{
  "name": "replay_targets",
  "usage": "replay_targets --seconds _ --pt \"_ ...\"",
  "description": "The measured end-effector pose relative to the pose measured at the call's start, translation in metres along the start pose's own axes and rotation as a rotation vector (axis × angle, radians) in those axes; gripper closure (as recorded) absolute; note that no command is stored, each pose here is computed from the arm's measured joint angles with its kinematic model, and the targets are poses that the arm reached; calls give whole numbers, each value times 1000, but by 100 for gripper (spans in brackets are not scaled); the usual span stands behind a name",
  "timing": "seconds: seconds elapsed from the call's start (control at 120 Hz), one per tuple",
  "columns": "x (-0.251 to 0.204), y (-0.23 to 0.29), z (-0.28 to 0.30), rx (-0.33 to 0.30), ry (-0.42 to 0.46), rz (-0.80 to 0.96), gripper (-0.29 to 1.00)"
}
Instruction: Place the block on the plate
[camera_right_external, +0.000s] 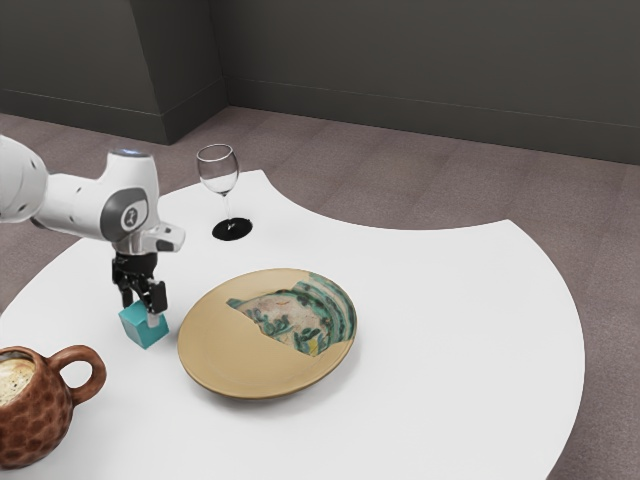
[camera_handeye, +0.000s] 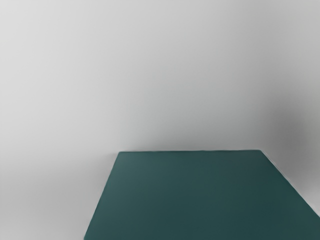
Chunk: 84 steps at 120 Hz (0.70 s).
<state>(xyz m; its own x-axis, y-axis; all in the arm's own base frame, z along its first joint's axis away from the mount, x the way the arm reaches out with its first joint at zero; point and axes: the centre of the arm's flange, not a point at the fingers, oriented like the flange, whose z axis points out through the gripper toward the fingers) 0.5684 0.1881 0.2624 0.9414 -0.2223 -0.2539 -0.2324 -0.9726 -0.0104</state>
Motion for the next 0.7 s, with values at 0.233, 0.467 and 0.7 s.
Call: replay_targets --seconds 0.233,0.467,0.7 --pt "3 -5 12 -15 6 -13 6" --pt "0 -11 14 -26 12 -33 21" --pt "-5 -10 1 -20 31 -37 25"
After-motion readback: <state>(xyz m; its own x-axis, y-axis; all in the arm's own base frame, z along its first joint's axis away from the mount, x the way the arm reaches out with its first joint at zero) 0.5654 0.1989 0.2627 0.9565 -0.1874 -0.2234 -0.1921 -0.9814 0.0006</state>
